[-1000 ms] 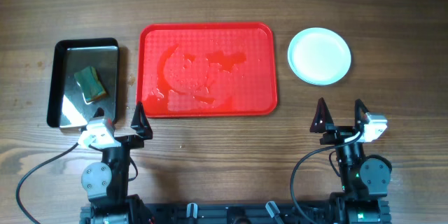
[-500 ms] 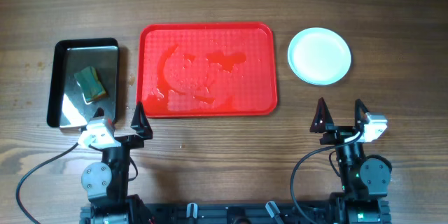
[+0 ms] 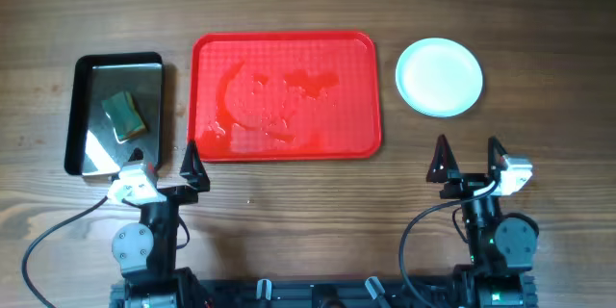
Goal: Clean dirty plates on tray and stack at the side
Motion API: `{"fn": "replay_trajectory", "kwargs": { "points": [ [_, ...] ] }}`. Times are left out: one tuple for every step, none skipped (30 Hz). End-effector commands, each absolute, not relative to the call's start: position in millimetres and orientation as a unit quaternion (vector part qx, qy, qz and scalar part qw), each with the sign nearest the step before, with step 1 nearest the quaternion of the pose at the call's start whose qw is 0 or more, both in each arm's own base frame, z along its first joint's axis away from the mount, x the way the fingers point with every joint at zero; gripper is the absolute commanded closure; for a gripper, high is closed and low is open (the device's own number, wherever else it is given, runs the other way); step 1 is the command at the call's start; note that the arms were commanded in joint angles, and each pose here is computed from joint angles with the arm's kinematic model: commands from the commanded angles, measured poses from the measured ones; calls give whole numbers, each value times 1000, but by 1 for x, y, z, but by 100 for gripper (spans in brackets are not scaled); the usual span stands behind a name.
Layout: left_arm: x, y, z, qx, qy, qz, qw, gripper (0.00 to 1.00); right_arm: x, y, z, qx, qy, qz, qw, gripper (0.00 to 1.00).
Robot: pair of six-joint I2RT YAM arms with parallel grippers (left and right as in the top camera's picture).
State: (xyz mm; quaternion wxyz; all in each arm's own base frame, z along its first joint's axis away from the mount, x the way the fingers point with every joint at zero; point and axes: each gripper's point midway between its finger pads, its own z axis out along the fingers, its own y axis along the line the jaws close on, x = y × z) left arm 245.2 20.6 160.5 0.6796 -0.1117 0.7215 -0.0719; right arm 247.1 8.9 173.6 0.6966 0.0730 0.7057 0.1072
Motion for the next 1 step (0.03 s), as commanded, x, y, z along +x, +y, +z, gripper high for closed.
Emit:
{"fn": "replay_trajectory", "kwargs": {
  "points": [
    [245, 21, 158, -106, 723, -64, 679, 0, 246, 12, 175, 60, 704, 109, 700, 0]
  ]
}}
